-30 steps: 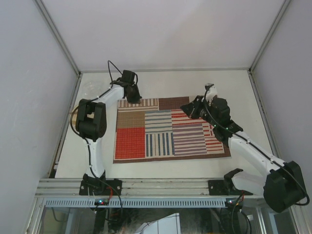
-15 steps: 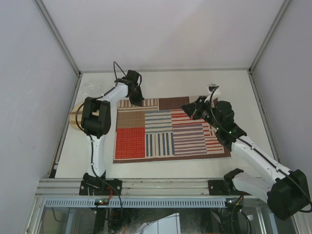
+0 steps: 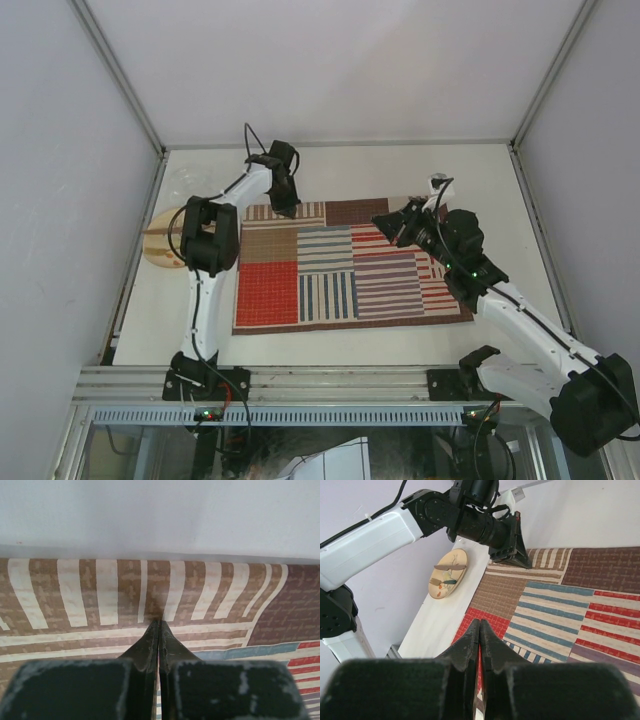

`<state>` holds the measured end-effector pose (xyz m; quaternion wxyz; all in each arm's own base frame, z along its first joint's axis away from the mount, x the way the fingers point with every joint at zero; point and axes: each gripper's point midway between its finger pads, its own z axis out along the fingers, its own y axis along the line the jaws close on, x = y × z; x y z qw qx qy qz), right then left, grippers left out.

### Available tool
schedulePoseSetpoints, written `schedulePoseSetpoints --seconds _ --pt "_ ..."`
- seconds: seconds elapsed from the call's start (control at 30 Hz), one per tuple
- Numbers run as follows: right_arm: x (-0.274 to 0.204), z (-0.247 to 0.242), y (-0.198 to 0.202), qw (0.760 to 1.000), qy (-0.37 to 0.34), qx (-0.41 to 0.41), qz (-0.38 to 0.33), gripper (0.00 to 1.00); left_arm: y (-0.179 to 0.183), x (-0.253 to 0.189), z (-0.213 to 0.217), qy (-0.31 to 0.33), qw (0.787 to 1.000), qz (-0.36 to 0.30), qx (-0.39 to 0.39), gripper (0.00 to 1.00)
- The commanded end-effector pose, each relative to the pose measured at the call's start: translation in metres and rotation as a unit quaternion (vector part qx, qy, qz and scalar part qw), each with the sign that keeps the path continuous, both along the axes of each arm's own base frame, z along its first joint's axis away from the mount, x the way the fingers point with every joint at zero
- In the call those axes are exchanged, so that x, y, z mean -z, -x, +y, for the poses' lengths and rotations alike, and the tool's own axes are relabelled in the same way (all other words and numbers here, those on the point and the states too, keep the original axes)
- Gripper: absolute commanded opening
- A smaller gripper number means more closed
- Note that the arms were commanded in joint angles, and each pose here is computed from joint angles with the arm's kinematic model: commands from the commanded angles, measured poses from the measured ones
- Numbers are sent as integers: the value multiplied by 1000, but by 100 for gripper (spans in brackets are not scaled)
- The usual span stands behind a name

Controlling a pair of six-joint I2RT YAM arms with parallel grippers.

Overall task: Set the dinner table for one person
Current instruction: Flatten out the napkin at the center of the board.

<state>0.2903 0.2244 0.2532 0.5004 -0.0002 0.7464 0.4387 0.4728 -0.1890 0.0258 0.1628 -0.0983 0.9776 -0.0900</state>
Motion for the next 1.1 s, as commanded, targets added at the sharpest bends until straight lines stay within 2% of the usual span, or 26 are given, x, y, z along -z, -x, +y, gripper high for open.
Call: schedulePoseSetpoints --seconds 0.0,1.07 --pt "-17 0 -1 999 -24 -3 -24 0 -10 -14 -1 -9 1000 -13 10 0" --pt "-13 -13 -8 999 -33 6 -14 0 -30 -23 -8 -10 1000 -22 18 0"
